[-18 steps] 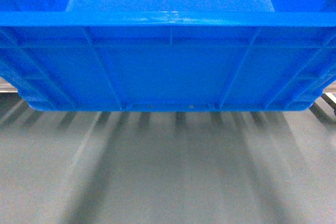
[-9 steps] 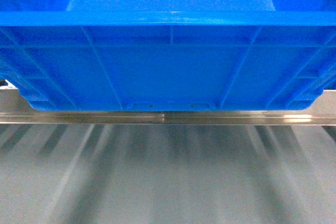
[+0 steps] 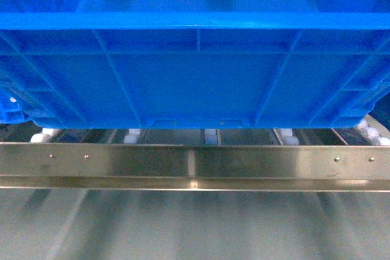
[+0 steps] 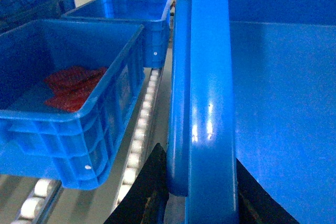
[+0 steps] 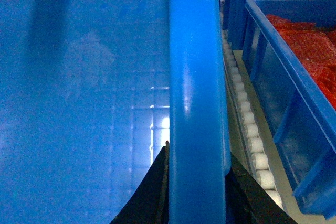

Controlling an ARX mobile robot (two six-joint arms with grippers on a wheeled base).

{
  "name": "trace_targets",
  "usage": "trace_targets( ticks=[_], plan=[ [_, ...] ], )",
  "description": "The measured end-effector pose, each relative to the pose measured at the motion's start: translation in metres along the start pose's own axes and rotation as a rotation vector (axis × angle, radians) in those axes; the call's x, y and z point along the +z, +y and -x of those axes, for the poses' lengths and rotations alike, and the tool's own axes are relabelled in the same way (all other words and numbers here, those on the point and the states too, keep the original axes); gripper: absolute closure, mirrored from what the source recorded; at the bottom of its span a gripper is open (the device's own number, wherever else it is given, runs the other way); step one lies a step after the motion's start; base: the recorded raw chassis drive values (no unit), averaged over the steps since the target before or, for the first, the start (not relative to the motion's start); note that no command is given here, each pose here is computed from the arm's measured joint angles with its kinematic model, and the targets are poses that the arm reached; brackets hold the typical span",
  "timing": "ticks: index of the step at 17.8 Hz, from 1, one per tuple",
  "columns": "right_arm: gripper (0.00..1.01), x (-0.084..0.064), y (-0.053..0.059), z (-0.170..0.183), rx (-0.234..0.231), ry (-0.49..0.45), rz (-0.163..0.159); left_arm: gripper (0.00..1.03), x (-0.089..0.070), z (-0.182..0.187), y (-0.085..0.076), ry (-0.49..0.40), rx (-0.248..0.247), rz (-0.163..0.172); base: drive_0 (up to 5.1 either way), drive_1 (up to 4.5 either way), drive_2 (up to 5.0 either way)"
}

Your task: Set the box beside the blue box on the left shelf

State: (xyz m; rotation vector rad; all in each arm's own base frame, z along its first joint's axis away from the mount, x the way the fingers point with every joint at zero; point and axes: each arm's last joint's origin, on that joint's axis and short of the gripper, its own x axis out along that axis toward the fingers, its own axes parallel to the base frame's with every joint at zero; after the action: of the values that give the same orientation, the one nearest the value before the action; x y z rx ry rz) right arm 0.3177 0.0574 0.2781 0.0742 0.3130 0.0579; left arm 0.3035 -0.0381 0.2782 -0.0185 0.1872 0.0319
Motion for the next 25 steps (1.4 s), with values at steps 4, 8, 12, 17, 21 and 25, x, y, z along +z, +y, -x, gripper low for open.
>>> trace_targets(
  ticks=[4,8,12,17,21,25],
  plan=[
    [0.81,0.0002,0.0,0.0,-0.001,-0.002,0.001,0.83,0.0002,0.0,0.0,-0.002,0.0,0.001,0.0,3.96,-4.0],
    [0.81,-0.0004,0.0,-0.0004,-0.001,0.001,0.001,0.83,0.0,-0.0004,-0.0001,-0.003,0.0,0.001,0.0,1.99,-2.1],
    [0.81,-0.0004,0.0,-0.0004,-0.001,0.001,0.001,0.83,-0.0004,-0.0004,0.0,0.001,0.0,0.0,0.0,0.0,0.0],
    [0.81,-0.0003,0.0,-0.0004,-0.001,0.001,0.001,0.83,-0.0004,-0.0004,-0.0001,0.001,0.0,0.001,0.0,0.0,0.0],
    [0.81,-0.0003,0.0,-0.0004,-0.001,0.001,0.001,0.83,-0.0004,-0.0004,-0.0001,0.001,0.0,0.001,0.0,0.0,0.0],
    [0.81,-0.0003,0.0,-0.0004,-0.001,0.001,0.001,0.83,-0.0004,-0.0004,-0.0001,0.001,0.0,0.0,0.0,0.0,0.0]
  ],
)
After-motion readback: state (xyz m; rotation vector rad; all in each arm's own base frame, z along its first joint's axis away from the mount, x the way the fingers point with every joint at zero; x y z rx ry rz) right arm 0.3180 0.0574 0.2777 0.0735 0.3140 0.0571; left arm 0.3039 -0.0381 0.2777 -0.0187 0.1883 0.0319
